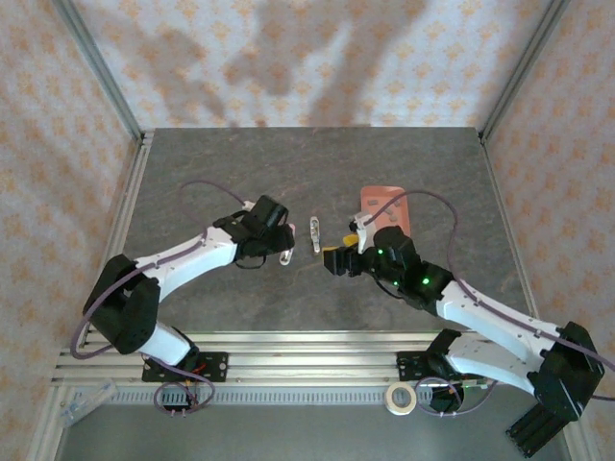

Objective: Load the staples into the stapler

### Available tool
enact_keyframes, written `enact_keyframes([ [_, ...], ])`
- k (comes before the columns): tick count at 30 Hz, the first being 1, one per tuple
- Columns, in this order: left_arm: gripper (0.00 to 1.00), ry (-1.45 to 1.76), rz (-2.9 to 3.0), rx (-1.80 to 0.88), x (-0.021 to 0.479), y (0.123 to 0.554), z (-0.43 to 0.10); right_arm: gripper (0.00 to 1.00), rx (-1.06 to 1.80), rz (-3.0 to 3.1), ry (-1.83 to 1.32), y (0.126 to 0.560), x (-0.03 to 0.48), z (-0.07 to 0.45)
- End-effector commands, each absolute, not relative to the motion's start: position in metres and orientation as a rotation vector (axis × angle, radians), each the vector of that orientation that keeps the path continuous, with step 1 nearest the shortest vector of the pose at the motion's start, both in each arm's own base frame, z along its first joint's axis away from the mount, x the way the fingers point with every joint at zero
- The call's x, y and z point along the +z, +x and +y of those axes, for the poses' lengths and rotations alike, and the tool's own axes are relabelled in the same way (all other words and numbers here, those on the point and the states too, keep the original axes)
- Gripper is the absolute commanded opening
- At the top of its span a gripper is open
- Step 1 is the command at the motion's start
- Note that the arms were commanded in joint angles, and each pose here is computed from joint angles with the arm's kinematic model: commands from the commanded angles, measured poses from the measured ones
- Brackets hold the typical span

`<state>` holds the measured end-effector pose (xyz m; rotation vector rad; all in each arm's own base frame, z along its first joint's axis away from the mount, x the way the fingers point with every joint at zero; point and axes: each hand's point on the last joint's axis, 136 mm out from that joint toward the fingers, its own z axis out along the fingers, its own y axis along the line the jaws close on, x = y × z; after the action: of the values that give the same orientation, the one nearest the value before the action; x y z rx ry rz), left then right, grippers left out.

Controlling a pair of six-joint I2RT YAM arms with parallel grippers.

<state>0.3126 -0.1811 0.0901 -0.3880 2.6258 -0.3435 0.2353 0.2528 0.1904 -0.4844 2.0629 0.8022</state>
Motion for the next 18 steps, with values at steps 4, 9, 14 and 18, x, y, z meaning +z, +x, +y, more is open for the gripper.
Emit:
enact_keyframes([
  [4,0.66,-0.471,2.626,-0.524,0.077,0.308,-0.190,0.72,0.917,2.069,-0.442,0.240,0.208,0.271],
  [9,0.66,-0.482,2.634,-0.516,0.064,0.309,-0.190,0.71,0.959,2.091,-0.426,0.240,0.208,0.277],
  [14,0.66,-0.471,2.651,-0.502,0.052,0.313,-0.192,0.71,0.969,2.102,-0.424,0.239,0.208,0.278],
  [18,0.66,-0.462,2.687,-0.474,0.039,0.312,-0.192,0.71,0.965,2.105,-0.418,0.239,0.208,0.277],
])
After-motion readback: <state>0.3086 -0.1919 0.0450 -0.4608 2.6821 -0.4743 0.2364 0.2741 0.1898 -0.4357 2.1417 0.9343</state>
